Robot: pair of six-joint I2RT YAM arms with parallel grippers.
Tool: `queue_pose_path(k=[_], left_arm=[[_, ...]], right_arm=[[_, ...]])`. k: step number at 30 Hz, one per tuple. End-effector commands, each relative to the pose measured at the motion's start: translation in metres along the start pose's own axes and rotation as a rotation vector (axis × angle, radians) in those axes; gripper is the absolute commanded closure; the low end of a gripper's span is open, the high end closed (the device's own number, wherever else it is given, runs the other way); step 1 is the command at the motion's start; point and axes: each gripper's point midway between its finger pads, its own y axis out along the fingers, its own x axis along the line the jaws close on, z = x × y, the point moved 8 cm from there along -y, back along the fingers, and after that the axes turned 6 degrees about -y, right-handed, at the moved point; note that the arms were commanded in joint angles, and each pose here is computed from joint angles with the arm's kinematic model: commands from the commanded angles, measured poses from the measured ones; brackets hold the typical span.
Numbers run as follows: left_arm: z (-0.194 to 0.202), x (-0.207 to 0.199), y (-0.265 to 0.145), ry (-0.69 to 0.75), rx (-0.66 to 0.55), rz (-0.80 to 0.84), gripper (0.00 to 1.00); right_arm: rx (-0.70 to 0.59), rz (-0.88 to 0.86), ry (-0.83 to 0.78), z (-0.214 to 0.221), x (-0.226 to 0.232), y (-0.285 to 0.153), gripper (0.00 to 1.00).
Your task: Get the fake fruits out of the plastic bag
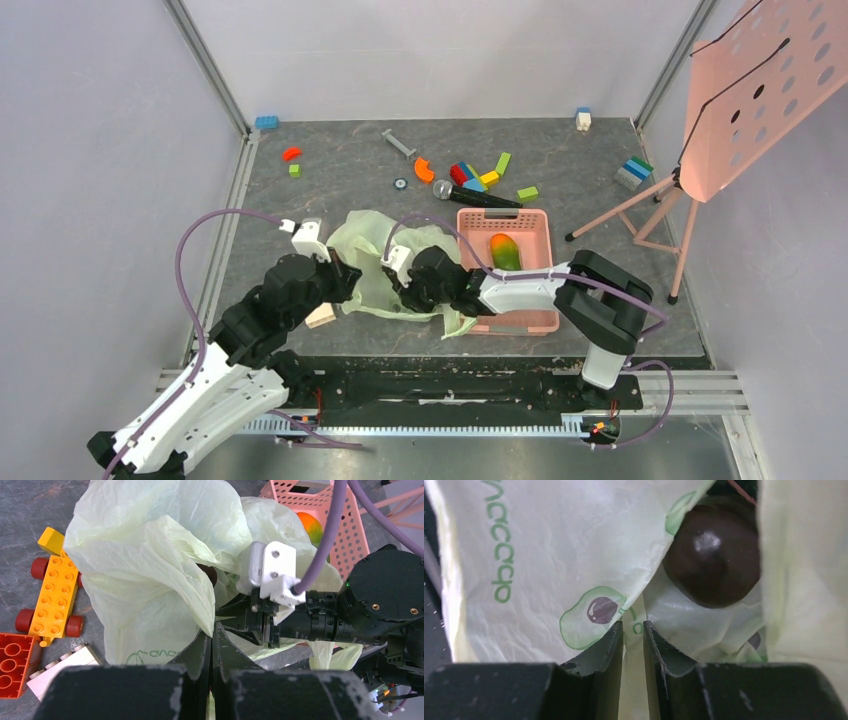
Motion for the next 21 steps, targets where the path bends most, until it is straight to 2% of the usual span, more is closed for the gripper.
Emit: queue_pose_path(k=[1, 5, 9, 16, 21], left_arm=[[0.0, 0.0, 0.002, -0.004, -0.006, 0.004, 0.98], [0.0, -0.001, 0.002, -0.012, -0.002, 0.005, 0.98], [0.002, -0.001, 0.004, -0.016, 0.005, 0.007, 0.98], [0.003, -0.001, 0.003, -0.026, 0.004, 0.016, 0.98], [0.004, -0.001, 0.003, -0.026, 0.005, 0.018, 0.98]], right_arm=[[-0.074, -0.055, -0.08, -0.015, 0.006, -0.001, 0.75], [-0.112, 0.14, -0.04, -0.038, -0.013, -0.01, 0.78], [-0.178, 0.263, -0.005, -0.063, -0.024, -0.019, 0.85], [-0.284, 0.301, 0.051, -0.095, -0.029, -0.02, 0.88], [-0.297, 0.356, 0.065, -0.105, -0.036, -0.013, 0.87]])
